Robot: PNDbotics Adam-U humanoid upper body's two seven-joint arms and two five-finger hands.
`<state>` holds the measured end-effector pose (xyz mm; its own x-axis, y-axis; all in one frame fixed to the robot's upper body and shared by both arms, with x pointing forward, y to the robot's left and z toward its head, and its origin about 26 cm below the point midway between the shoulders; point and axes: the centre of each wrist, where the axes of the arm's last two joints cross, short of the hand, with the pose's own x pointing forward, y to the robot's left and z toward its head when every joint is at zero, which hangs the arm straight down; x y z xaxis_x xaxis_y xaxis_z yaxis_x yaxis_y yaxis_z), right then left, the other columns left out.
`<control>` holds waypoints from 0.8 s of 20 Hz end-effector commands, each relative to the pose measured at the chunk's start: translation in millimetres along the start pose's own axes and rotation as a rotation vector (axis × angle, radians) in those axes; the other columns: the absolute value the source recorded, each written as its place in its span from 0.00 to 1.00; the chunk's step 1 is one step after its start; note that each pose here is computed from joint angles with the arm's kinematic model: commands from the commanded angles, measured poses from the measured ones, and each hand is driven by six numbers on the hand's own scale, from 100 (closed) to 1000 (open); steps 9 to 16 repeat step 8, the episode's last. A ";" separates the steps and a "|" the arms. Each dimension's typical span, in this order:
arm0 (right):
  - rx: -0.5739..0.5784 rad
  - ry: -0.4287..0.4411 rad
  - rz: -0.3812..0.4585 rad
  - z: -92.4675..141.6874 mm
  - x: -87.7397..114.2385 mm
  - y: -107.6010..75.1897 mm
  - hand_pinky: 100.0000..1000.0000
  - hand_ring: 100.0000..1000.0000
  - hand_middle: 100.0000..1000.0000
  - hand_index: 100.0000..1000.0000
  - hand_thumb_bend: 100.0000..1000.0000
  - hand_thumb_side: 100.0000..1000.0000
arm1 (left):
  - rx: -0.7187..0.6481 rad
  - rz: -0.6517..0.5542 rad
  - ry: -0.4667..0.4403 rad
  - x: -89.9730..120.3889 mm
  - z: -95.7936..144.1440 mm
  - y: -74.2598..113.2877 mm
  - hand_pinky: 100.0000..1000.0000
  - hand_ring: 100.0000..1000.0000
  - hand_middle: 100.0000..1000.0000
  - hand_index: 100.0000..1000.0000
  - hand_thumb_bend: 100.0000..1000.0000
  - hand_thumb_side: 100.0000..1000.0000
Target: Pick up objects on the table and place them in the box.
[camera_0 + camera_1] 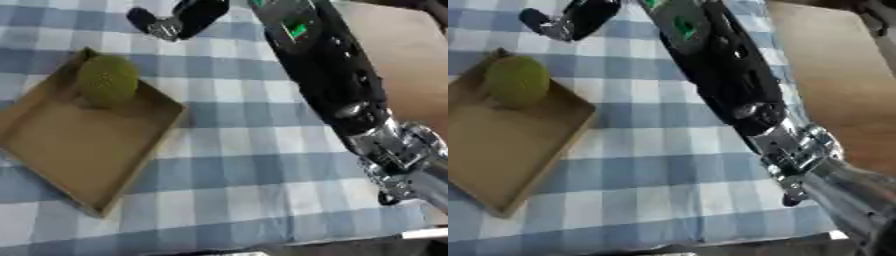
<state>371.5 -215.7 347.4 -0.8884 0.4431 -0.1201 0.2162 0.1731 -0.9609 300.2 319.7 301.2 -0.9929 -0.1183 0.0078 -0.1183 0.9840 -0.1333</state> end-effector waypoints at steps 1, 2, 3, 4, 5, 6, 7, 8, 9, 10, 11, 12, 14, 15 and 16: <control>-0.068 0.004 -0.028 17.8 -4.3 -28.4 0.89 0.92 0.81 0.89 0.00 0.19 | -0.009 -0.012 -0.026 4.8 -7.7 2.7 0.70 0.68 0.67 0.66 0.48 0.31; -0.085 0.006 -0.051 23.2 -7.0 -32.3 0.89 0.92 0.80 0.89 0.00 0.20 | -0.009 -0.015 -0.024 4.8 -7.2 3.0 0.70 0.68 0.67 0.66 0.48 0.31; -0.102 0.007 -0.074 28.7 -9.4 -35.8 0.89 0.92 0.80 0.89 0.00 0.22 | -0.011 -0.018 -0.021 4.9 -6.7 3.5 0.70 0.68 0.67 0.66 0.48 0.32; -0.117 0.006 -0.097 34.1 -11.2 -39.2 0.89 0.92 0.80 0.89 0.00 0.23 | -0.012 -0.021 -0.019 4.9 -6.3 3.8 0.70 0.68 0.67 0.66 0.48 0.32; -0.131 0.008 -0.117 40.0 -12.9 -42.7 0.89 0.91 0.79 0.88 0.00 0.25 | -0.013 -0.024 -0.017 4.9 -5.8 4.3 0.70 0.68 0.67 0.66 0.48 0.32; -0.144 0.010 -0.132 45.4 -13.8 -46.0 0.89 0.91 0.79 0.88 0.00 0.25 | -0.014 -0.026 -0.015 4.9 -5.5 4.6 0.70 0.68 0.67 0.66 0.48 0.32; -0.159 0.023 -0.141 53.7 -15.4 -50.2 0.89 0.91 0.79 0.88 0.00 0.27 | -0.016 -0.029 -0.013 5.0 -5.1 5.2 0.70 0.68 0.67 0.66 0.48 0.32; -0.177 0.036 -0.148 61.6 -16.5 -53.6 0.89 0.91 0.79 0.87 0.00 0.28 | -0.018 -0.032 -0.011 5.1 -4.8 5.7 0.70 0.68 0.67 0.66 0.48 0.32; -0.177 0.036 -0.148 61.6 -16.5 -53.6 0.89 0.91 0.79 0.87 0.00 0.28 | -0.018 -0.032 -0.011 5.1 -4.8 5.7 0.70 0.68 0.67 0.66 0.48 0.32; -0.177 0.036 -0.148 61.6 -16.5 -53.6 0.89 0.91 0.79 0.87 0.00 0.28 | -0.018 -0.032 -0.011 5.1 -4.8 5.7 0.70 0.68 0.67 0.66 0.48 0.32; -0.177 0.036 -0.148 61.6 -16.5 -53.6 0.89 0.91 0.79 0.87 0.00 0.28 | -0.018 -0.032 -0.011 5.1 -4.8 5.7 0.70 0.68 0.67 0.66 0.48 0.32; -0.177 0.036 -0.148 61.6 -16.5 -53.6 0.89 0.91 0.79 0.87 0.00 0.28 | -0.018 -0.032 -0.011 5.1 -4.8 5.7 0.70 0.68 0.67 0.66 0.48 0.32; -0.177 0.036 -0.148 61.6 -16.5 -53.6 0.89 0.91 0.79 0.87 0.00 0.28 | -0.018 -0.032 -0.011 5.1 -4.8 5.7 0.70 0.68 0.67 0.66 0.48 0.32; -0.177 0.036 -0.148 61.6 -16.5 -53.6 0.89 0.91 0.79 0.87 0.00 0.28 | -0.018 -0.032 -0.011 5.1 -4.8 5.7 0.70 0.68 0.67 0.66 0.48 0.32; -0.177 0.036 -0.148 61.6 -16.5 -53.6 0.89 0.91 0.79 0.87 0.00 0.28 | -0.018 -0.032 -0.011 5.1 -4.8 5.7 0.70 0.68 0.67 0.66 0.48 0.32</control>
